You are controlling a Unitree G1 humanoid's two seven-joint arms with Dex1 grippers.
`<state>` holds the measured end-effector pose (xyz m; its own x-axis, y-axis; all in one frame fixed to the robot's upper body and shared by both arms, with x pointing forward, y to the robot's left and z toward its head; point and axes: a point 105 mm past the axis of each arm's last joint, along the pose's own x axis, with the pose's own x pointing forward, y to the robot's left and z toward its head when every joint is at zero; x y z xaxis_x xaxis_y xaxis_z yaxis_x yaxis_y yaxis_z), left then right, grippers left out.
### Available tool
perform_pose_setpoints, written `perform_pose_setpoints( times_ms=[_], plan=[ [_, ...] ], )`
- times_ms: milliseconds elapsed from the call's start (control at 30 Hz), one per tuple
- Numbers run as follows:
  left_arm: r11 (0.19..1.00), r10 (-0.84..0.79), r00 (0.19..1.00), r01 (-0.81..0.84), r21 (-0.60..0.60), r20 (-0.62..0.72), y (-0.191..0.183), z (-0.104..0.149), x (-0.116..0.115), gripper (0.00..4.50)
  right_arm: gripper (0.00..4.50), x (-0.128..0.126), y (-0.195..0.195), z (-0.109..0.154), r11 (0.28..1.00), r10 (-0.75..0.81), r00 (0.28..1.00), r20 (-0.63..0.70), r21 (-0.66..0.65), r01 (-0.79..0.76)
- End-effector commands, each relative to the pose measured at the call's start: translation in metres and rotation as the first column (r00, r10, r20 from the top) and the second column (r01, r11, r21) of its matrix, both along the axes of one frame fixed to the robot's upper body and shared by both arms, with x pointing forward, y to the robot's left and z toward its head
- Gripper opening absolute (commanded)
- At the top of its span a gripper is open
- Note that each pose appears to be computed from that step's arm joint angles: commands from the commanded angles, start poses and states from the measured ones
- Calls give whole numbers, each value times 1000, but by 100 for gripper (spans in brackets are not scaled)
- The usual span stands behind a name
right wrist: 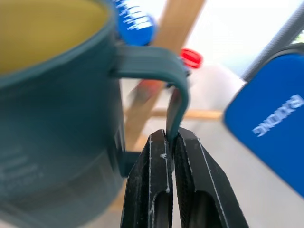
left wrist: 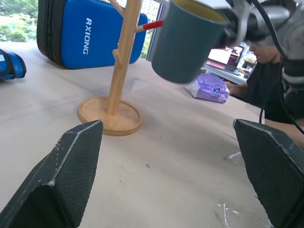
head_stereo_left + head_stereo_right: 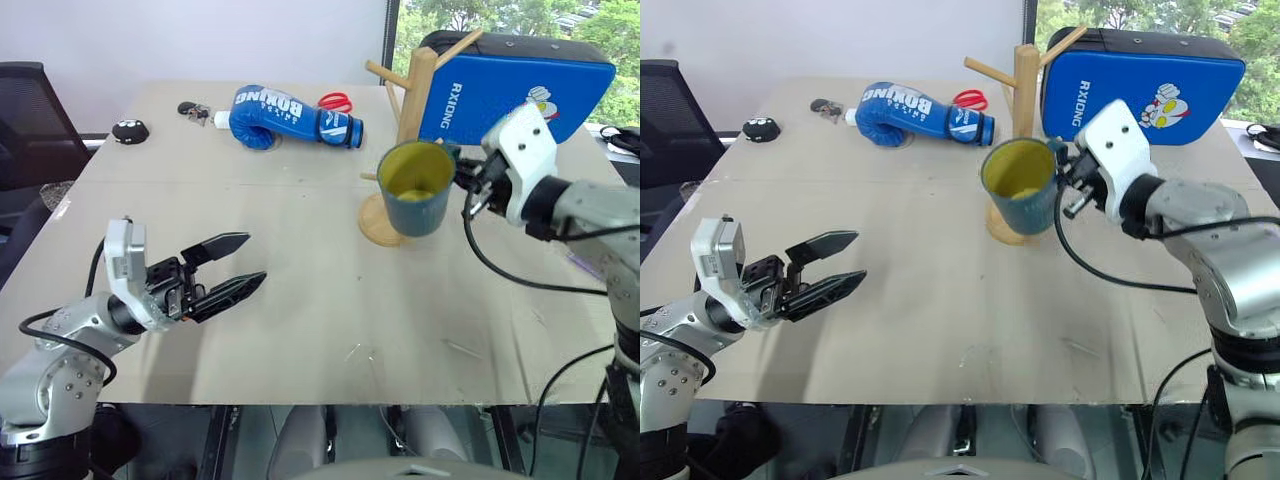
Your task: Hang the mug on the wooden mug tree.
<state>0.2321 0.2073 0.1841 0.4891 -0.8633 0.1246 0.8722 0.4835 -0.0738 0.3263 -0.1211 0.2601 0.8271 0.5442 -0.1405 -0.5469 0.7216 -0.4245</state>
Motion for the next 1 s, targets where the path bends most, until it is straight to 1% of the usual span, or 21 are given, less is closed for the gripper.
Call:
perform_pose_setpoints(
  times_ms=[33, 100, 133, 167, 200, 233, 267, 400, 433, 500, 533, 567, 633, 667, 700, 733, 767, 833, 933, 1000],
  plan=[
    [1000, 6, 998, -6, 6, 67, -1, 11, -3, 450, 3, 13, 3, 4, 999, -39, 999, 8, -16, 39],
    [1000, 9, 998, -9, 3, 69, -1, 11, -3, 450, 3, 22, 7, 5, 999, -40, 999, 5, -13, 40],
    [1000, 9, 998, -9, 1, 69, -2, 11, -3, 450, 59, 25, 8, 3, 999, -39, 999, -2, -19, 39],
    [1000, 9, 998, -9, 0, 68, -3, 12, -3, 450, 88, 27, 6, 1, 998, -44, 999, 0, -41, 44],
    [1000, 8, 998, -7, -2, 68, -5, 12, -3, 450, 127, 28, 5, 1, 998, -50, 999, 4, -48, 50],
    [1000, 4, 998, -4, -4, 67, -6, 13, -4, 450, 184, 27, 2, 0, 997, -53, 999, 0, -47, 53],
    [1000, 0, 998, 0, -5, 64, -8, 13, -4, 450, 223, 23, -1, -1, 998, -50, 999, -6, -48, 49],
    [1000, 1, 999, -1, 1, 44, -14, 11, -3, 450, 223, 1, -14, 0, 1000, 0, 1000, -14, -3, 0],
    [1000, 1, 999, -1, 11, 37, -16, 9, -3, 450, 223, -8, -17, 0, 1000, 24, 1000, 6, -5, -24],
    [999, 25, 999, -26, 40, 22, -16, 3, -2, 450, 223, -32, -23, -5, 995, 96, 995, 18, -10, -96],
    [998, 34, 999, -35, 59, 17, -15, -1, -1, 450, 223, -43, -29, -11, 994, 109, 994, 12, -1, -109],
    [996, 43, 999, -44, 73, 12, -13, -4, 0, 450, 223, -56, -37, -22, 989, 140, 989, -50, 61, -137],
    [993, 65, 998, -64, 99, -5, -8, -9, 1, 450, 281, -77, -58, -43, 984, 119, 986, -117, 146, -102],
    [991, 75, 997, -73, 116, -13, -5, -13, 1, 450, 309, -85, -71, -56, 990, 80, 987, -139, 126, -63],
    [989, 81, 997, -78, 127, -18, -3, -15, 1, 450, 360, -91, -78, -64, 995, 52, 988, -147, 96, -38],
    [986, 89, 996, -85, 144, -25, 0, -18, 1, 450, 410, -98, -85, -70, 994, 31, 987, -157, 107, -14],
    [982, 94, 995, -87, 165, -38, 3, -22, 0, 450, 445, -104, -92, -78, 995, 5, 987, -162, 97, 11],
    [977, 98, 994, -86, 193, -55, 6, -27, -2, 450, 445, -112, -99, -87, 996, -23, 986, -164, 83, 37],
    [957, 104, 990, -74, 280, -91, 11, -46, -7, 450, 445, -124, -105, -103, 996, -26, 978, -208, 78, 43],
    [954, 112, 989, -79, 288, -98, 12, -50, -8, 450, 445, -127, -110, -108, 995, -43, 976, -213, 78, 61]
  ],
)
